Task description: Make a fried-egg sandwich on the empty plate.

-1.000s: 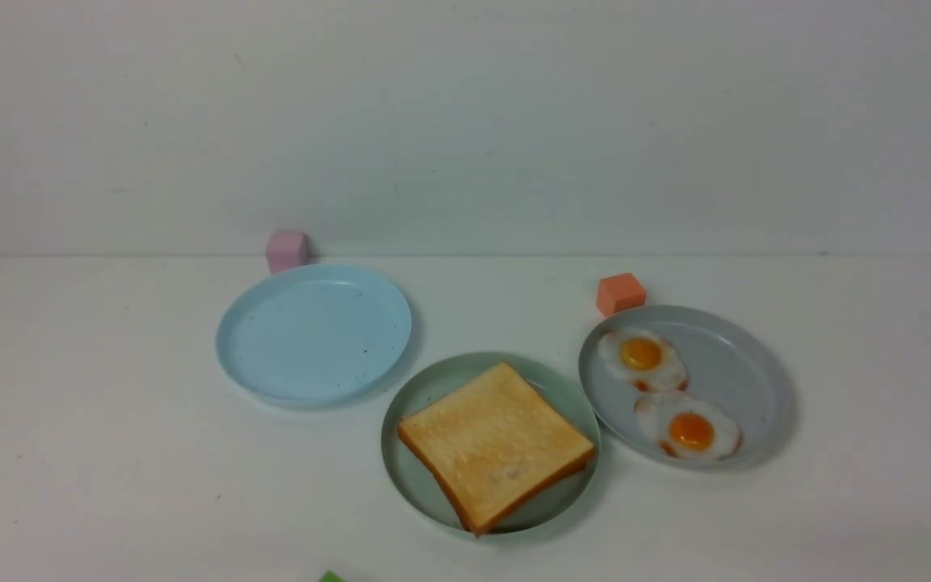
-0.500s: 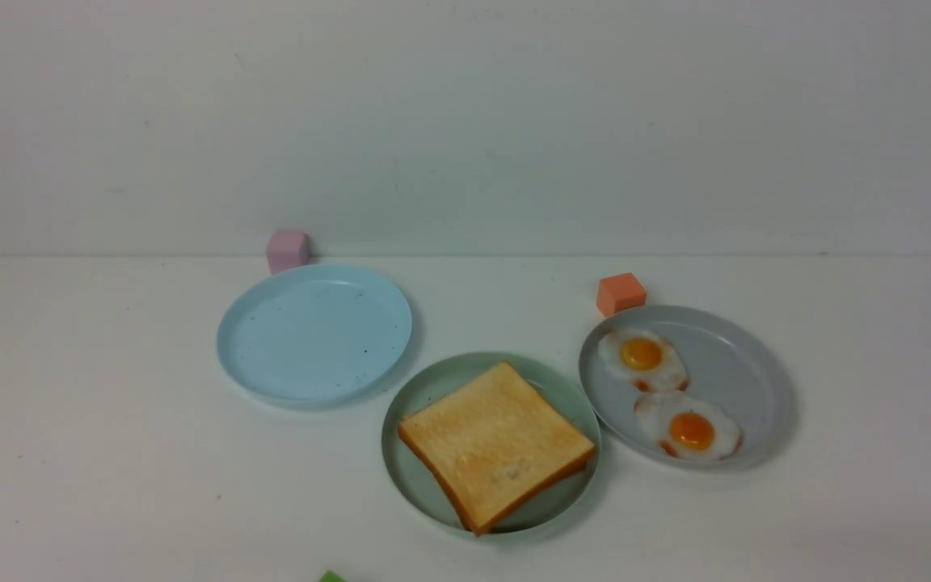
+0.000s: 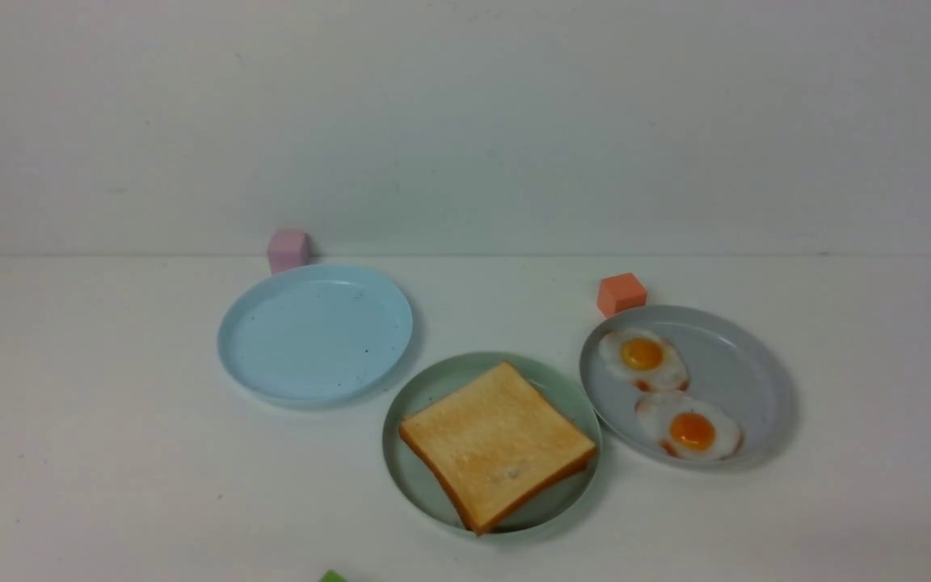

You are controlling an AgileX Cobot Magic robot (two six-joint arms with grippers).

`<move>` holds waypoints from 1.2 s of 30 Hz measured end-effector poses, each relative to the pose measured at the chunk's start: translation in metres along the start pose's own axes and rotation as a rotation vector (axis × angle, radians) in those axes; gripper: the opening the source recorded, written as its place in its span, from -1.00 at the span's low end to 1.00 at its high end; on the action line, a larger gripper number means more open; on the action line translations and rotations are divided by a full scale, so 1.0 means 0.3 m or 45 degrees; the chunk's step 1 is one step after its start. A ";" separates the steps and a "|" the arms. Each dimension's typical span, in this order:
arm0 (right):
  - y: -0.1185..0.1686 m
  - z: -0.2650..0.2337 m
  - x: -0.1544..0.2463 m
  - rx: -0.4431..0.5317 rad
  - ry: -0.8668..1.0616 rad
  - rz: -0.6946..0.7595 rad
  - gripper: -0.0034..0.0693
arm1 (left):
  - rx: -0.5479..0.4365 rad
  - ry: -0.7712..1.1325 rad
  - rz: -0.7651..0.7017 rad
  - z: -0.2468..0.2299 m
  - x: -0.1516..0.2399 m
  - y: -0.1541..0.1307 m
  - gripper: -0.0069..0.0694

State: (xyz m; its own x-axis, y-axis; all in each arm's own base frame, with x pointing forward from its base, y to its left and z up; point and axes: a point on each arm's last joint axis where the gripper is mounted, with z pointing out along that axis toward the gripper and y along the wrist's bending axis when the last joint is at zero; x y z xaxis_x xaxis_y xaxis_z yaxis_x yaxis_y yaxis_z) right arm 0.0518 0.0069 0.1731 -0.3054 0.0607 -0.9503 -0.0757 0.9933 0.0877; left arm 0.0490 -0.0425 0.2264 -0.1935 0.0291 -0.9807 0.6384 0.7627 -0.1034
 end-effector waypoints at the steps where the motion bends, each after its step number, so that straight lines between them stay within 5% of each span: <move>1: 0.000 0.000 0.000 0.000 0.000 0.000 -0.88 | -0.026 -0.016 -0.019 0.000 -0.003 0.005 -0.85; 8: 0.000 0.000 0.000 0.000 0.000 0.000 -0.86 | -0.501 -0.224 -0.207 -0.045 0.029 0.078 -0.85; 13: 0.000 0.000 0.000 0.000 0.000 0.000 -0.84 | -0.772 -0.149 -0.372 -0.042 0.138 0.122 -0.85; 18: 0.000 0.000 0.000 0.000 0.000 0.000 -0.82 | -0.825 0.010 -0.455 -0.043 0.189 0.124 -0.85; 36: 0.000 0.000 0.000 -0.001 0.001 0.001 -0.77 | -0.824 0.013 -0.467 -0.043 0.190 0.124 -0.85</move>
State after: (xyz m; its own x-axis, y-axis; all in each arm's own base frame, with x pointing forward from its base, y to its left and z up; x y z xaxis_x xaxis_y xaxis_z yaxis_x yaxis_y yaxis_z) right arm 0.0518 0.0070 0.1731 -0.3059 0.0617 -0.9501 -0.0757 0.9932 0.0889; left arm 0.0522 -0.0043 0.1687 -0.3186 -0.2969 -0.9002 -0.0344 0.9527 -0.3021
